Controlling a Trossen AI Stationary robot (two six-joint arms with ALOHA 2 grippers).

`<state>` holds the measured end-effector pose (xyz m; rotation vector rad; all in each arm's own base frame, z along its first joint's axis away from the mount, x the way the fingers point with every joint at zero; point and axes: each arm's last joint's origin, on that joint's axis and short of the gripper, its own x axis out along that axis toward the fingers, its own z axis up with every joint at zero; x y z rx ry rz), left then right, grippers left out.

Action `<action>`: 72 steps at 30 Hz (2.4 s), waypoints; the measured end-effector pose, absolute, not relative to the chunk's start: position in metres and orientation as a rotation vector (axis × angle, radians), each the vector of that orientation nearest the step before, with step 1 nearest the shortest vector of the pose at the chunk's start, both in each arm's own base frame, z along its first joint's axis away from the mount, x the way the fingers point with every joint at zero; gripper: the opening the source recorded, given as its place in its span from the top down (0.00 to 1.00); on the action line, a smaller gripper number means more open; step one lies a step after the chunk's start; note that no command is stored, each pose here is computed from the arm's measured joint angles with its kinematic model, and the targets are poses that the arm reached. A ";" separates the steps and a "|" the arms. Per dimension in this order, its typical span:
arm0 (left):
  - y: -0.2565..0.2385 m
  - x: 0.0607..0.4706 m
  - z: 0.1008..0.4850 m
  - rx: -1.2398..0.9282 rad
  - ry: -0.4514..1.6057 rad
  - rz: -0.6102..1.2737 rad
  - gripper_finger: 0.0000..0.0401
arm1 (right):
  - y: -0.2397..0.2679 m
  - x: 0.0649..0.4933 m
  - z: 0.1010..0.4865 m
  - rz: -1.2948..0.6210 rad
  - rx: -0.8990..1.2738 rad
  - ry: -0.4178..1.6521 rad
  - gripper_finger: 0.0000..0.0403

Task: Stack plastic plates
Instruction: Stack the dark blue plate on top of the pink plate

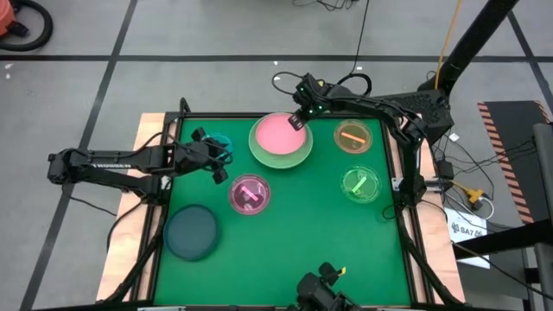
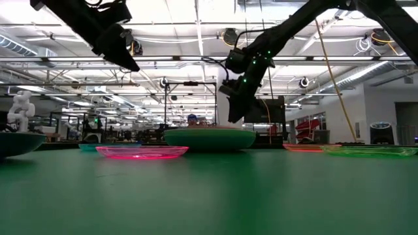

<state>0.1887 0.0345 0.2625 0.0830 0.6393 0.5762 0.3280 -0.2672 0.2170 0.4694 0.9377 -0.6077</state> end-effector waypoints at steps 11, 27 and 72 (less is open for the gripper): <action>0.030 0.176 0.248 -0.192 0.758 0.630 0.63 | -0.215 0.341 0.263 -0.456 0.270 0.846 0.75; -0.013 0.173 0.242 -0.430 0.851 0.394 0.63 | -0.096 0.283 0.232 -0.162 -0.136 0.511 0.75; -0.065 0.162 0.197 0.004 1.387 0.131 0.63 | -0.059 0.225 0.287 -0.079 -0.343 0.314 0.75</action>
